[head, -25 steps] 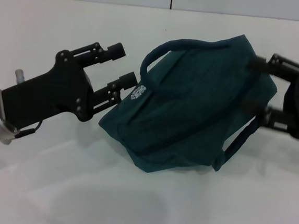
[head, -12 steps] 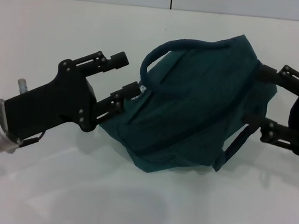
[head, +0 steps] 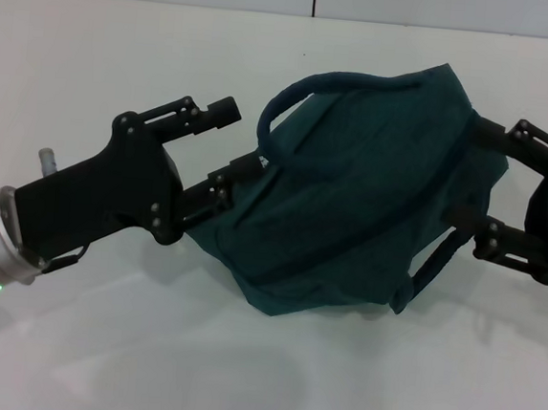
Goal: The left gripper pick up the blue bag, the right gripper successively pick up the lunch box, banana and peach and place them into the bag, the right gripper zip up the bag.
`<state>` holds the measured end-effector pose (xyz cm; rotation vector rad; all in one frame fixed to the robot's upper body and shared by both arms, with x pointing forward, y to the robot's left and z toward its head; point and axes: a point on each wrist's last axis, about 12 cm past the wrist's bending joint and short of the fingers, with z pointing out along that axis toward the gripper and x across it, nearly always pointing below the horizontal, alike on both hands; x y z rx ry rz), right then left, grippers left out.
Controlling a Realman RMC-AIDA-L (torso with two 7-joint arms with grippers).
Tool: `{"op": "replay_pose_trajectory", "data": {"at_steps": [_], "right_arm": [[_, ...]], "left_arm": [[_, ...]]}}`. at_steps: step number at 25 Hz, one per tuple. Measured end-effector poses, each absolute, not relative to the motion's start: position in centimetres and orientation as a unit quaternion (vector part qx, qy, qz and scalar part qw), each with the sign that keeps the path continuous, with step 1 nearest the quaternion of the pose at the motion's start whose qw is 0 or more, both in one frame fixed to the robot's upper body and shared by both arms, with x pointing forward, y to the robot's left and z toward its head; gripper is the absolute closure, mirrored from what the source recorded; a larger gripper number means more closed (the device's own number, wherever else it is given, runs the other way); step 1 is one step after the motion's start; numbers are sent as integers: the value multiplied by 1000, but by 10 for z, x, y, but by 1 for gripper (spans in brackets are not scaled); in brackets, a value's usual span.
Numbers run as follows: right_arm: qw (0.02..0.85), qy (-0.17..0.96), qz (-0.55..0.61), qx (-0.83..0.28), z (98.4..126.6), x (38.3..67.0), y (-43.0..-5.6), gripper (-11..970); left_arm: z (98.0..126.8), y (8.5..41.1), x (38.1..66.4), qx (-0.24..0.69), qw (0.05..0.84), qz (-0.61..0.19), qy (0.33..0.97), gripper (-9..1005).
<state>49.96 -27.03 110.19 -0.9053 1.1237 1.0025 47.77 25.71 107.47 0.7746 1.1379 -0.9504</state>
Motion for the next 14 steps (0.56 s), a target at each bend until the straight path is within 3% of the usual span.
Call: {"op": "replay_pose_trajectory", "data": {"at_steps": [14], "right_arm": [[655, 478, 425, -401, 1099, 497, -264, 174]], "left_arm": [[1075, 258, 477, 344, 671, -424, 502, 462]]}}
